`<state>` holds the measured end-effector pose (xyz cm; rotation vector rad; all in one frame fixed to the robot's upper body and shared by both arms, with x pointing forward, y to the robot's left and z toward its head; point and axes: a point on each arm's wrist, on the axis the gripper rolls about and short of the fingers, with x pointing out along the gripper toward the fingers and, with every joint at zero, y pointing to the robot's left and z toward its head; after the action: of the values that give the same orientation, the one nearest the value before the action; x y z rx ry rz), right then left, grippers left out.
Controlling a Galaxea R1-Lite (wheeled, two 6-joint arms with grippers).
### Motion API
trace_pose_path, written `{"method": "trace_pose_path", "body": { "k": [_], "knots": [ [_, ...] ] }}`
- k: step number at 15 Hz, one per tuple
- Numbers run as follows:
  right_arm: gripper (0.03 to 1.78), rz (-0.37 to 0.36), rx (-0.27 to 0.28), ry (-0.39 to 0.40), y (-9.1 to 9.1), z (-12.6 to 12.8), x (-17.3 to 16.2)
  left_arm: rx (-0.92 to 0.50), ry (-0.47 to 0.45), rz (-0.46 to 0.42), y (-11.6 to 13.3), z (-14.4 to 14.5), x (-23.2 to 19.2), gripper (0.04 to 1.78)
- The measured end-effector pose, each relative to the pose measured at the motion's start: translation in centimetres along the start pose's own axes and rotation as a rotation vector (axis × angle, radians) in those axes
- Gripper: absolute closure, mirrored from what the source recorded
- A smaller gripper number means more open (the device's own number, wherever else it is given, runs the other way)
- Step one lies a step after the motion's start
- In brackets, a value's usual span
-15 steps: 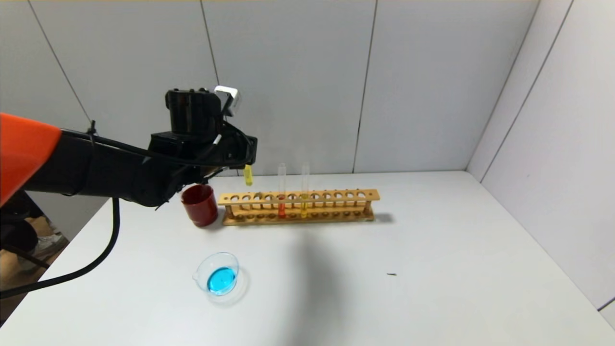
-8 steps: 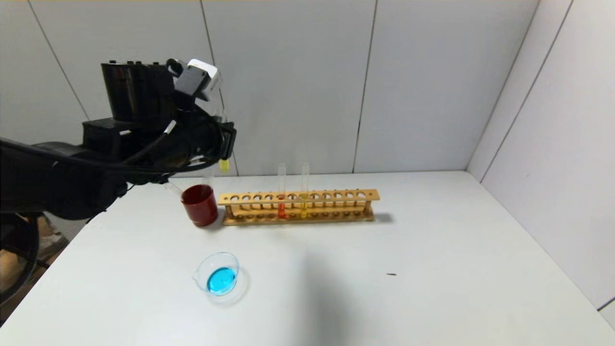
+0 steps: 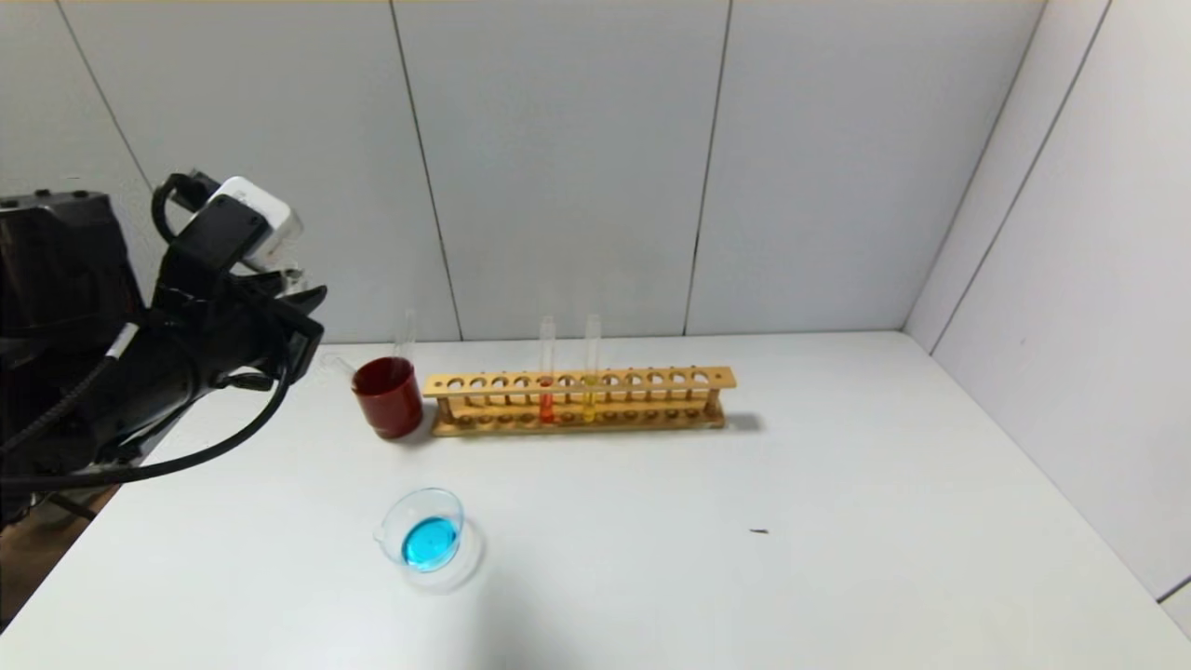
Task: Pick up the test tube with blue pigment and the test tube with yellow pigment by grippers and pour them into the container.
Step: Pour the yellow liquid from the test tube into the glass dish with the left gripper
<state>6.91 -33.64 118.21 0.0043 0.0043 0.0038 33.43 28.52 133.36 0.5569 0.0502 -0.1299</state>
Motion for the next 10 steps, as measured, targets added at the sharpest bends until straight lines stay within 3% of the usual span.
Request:
{"method": "trace_pose_path", "body": {
  "k": [4,10],
  "knots": [
    [0.06,0.000,0.000,0.000,0.0,0.0,0.0,0.196,-0.174,-0.148,0.4,-2.0,-0.3,1.51],
    [0.06,0.000,0.000,0.000,0.0,0.0,0.0,0.298,-0.248,-0.192,-1.6,-5.1,0.5,1.51]
  ]
}}
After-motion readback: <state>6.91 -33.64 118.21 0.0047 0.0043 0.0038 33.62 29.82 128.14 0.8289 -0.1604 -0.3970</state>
